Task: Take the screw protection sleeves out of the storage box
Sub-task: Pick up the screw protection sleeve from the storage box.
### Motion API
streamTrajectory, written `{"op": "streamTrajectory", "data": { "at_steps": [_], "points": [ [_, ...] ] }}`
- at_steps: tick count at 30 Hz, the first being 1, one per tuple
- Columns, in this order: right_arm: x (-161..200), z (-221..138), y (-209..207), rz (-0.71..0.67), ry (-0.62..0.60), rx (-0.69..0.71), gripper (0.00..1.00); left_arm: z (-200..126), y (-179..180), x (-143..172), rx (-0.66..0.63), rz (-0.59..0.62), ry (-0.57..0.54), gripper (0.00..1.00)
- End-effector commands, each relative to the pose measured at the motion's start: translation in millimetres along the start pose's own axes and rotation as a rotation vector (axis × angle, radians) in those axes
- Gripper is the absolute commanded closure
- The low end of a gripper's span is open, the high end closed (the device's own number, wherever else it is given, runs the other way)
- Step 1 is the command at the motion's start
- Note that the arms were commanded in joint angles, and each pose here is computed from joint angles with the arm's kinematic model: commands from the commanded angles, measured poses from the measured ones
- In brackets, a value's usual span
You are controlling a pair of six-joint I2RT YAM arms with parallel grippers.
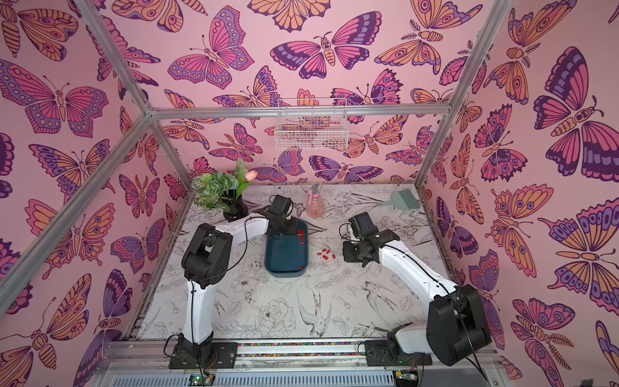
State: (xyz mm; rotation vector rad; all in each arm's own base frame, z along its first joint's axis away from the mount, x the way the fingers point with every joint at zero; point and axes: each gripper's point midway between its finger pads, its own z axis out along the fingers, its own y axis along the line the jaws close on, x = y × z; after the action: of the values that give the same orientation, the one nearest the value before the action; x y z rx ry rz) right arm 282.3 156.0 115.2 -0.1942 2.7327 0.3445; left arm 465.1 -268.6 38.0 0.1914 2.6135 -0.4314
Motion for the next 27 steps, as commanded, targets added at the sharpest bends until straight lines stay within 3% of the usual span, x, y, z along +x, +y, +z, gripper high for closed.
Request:
{"op": "streamTrajectory", "data": {
  "at_steps": [1,27],
  "points": [
    [3.1,1.7,-4.7,-0.002,0.013,0.004,0.66,8.3,-0.7,3.4,0.010,-0.008,0.020,0.62],
    [6.4,2.5,-7.0,-0.010,0.026,0.007,0.68,21.4,0.0,20.7,0.002,0.001,0.062,0.82]
  ]
}}
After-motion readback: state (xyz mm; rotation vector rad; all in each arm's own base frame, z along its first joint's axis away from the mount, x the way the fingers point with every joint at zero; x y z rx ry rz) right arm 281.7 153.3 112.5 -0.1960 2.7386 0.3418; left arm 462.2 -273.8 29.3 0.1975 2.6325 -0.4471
